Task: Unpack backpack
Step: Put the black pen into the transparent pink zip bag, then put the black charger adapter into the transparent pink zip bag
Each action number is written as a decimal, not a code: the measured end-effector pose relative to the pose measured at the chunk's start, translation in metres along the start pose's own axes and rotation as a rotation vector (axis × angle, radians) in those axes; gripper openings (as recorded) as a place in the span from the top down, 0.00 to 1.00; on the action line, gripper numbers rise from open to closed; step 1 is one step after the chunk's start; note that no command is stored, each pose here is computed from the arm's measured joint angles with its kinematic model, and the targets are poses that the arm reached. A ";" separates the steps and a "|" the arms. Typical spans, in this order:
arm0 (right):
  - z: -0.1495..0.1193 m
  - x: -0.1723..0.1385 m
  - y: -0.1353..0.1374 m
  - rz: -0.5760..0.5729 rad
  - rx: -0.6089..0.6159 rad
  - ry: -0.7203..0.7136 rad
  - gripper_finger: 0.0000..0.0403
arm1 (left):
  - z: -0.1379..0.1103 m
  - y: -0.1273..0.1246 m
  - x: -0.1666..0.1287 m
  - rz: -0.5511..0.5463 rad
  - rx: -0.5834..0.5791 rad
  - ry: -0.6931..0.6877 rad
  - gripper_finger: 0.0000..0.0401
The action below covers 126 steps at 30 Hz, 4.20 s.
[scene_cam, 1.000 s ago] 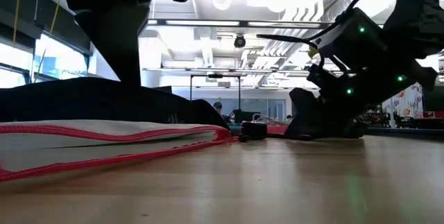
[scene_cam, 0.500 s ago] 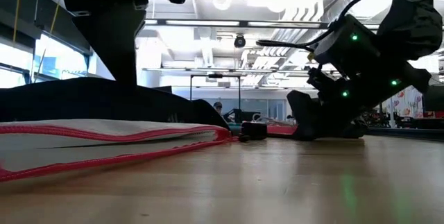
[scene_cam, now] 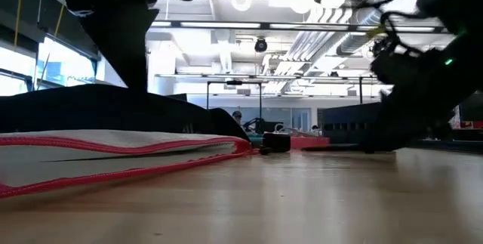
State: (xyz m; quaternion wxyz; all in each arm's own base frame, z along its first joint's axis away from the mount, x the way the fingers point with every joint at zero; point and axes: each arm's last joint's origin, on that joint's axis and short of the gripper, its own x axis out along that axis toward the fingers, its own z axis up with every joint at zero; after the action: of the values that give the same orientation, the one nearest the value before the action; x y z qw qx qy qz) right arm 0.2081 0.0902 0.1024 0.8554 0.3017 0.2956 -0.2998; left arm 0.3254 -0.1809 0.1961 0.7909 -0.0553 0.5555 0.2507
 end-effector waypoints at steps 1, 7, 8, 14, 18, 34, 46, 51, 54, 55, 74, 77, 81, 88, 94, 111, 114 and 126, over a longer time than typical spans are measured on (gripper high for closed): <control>0.000 -0.004 0.001 0.009 -0.006 -0.001 1.00 | 0.002 -0.002 0.000 -0.025 -0.012 -0.015 0.83; -0.006 -0.025 0.015 0.111 -0.008 -0.027 1.00 | 0.006 -0.012 0.012 -0.127 -0.048 -0.101 0.63; -0.006 -0.028 0.019 0.130 -0.022 -0.023 1.00 | 0.006 -0.011 0.017 -0.125 -0.056 -0.102 0.59; -0.009 -0.038 0.040 0.205 -0.092 -0.008 1.00 | 0.002 0.000 0.049 -0.038 -0.067 -0.089 0.45; -0.007 -0.039 0.046 0.210 -0.100 -0.026 1.00 | 0.007 0.000 0.066 -0.004 -0.021 -0.101 0.42; -0.007 -0.041 0.052 0.272 -0.071 -0.001 1.00 | 0.011 0.009 0.083 0.015 0.011 0.011 0.96; -0.010 -0.043 0.062 0.422 -0.153 0.117 1.00 | 0.024 0.027 0.027 -0.067 -0.007 -0.099 1.00; -0.001 -0.036 0.061 0.424 -0.130 0.133 1.00 | 0.027 0.032 0.010 -0.104 -0.027 -0.140 1.00; 0.011 -0.029 0.063 0.462 -0.114 0.147 1.00 | 0.030 0.032 0.007 -0.133 -0.047 -0.165 1.00; 0.015 -0.025 0.063 0.462 -0.105 0.159 1.00 | 0.031 0.031 0.006 -0.148 -0.062 -0.175 1.00; 0.074 0.075 0.118 0.427 0.062 0.215 0.95 | 0.064 0.041 0.015 -0.215 -0.236 -0.294 1.00; 0.072 0.089 0.125 0.421 0.058 0.219 0.89 | 0.060 0.042 0.016 -0.185 -0.201 -0.262 1.00; 0.069 0.098 0.130 0.444 0.063 0.214 0.77 | 0.054 0.039 0.014 -0.183 -0.197 -0.243 1.00; 0.070 0.090 0.132 0.534 -0.065 0.300 0.48 | 0.044 0.036 0.008 -0.164 -0.190 -0.220 1.00; 0.071 0.041 0.134 0.468 -0.231 0.351 0.39 | 0.039 0.043 -0.014 -0.164 -0.220 -0.257 1.00; 0.107 -0.093 0.124 0.391 -0.393 -0.015 0.39 | 0.027 0.074 -0.072 -0.136 -0.159 -0.386 1.00; 0.108 -0.078 0.113 0.218 -0.275 -0.006 0.39 | 0.029 0.067 -0.071 -0.195 -0.177 -0.386 1.00; 0.139 0.017 0.079 0.059 -0.473 0.176 0.39 | 0.006 0.067 -0.068 -0.195 -0.187 -0.154 1.00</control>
State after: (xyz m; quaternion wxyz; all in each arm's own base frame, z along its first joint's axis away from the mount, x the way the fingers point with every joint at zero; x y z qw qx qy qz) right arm 0.3188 0.0383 0.2062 0.8815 0.1265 0.4220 -0.1697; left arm 0.2820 -0.1432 0.2723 0.8431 -0.1631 0.4594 0.2269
